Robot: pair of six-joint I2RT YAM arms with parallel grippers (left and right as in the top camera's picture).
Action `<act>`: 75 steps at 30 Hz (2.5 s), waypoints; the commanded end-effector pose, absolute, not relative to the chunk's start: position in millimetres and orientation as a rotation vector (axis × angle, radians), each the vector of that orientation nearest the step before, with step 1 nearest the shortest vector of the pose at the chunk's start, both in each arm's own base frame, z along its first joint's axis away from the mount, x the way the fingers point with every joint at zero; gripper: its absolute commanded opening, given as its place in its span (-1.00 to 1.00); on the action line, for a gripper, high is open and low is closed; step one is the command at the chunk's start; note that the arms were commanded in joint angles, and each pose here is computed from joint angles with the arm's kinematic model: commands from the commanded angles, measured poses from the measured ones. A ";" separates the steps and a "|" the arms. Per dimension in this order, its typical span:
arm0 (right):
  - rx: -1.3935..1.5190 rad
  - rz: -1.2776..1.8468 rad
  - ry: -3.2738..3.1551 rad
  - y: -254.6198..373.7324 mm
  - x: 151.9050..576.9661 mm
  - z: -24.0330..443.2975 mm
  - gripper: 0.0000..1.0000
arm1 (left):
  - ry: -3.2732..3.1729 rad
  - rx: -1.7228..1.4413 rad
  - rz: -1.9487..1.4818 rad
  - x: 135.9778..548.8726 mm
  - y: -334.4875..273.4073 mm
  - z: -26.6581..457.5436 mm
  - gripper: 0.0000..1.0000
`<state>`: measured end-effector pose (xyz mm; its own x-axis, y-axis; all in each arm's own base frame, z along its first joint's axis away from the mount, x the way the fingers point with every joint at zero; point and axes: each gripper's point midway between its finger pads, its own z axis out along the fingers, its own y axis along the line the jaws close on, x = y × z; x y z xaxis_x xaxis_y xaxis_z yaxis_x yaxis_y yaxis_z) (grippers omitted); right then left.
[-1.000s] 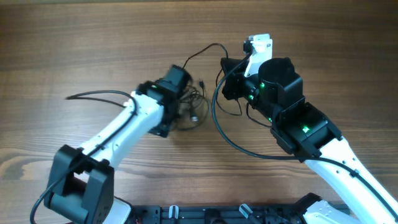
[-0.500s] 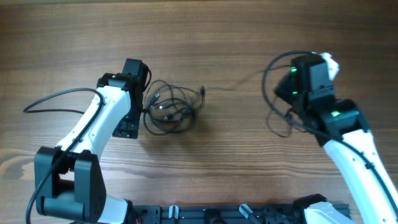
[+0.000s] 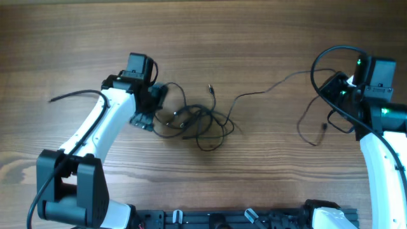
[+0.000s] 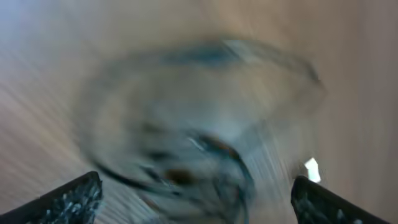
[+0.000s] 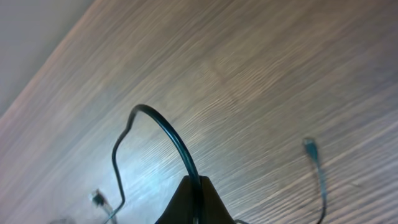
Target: Untangle cables
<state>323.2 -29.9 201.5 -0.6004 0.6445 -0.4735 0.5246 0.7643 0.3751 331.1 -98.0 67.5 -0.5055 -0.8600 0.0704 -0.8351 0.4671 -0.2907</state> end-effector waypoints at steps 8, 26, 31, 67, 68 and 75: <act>0.734 0.334 2.403 -14.8 325.5 203.6 -0.91 | 2.990 -0.487 -0.791 295.3 -202.5 81.2 1.00; 0.709 0.323 2.422 -14.7 324.5 200.9 -0.91 | 3.186 -0.357 -0.844 241.2 -224.3 81.7 0.45; 0.709 0.322 2.423 -14.7 324.4 200.8 -0.91 | 3.219 -0.372 -0.848 233.6 -223.2 82.2 0.15; 0.880 0.444 2.357 -93.3 325.5 180.7 -0.67 | 2.927 -1.301 -0.319 285.1 -36.5 60.0 -0.92; 0.857 0.475 2.363 -88.6 329.3 179.5 -0.28 | 2.937 -1.253 -0.326 287.1 -44.7 60.0 -0.92; 0.586 0.723 2.446 -24.9 344.4 175.1 0.77 | 2.993 -1.005 -0.351 290.0 -90.0 60.5 -0.85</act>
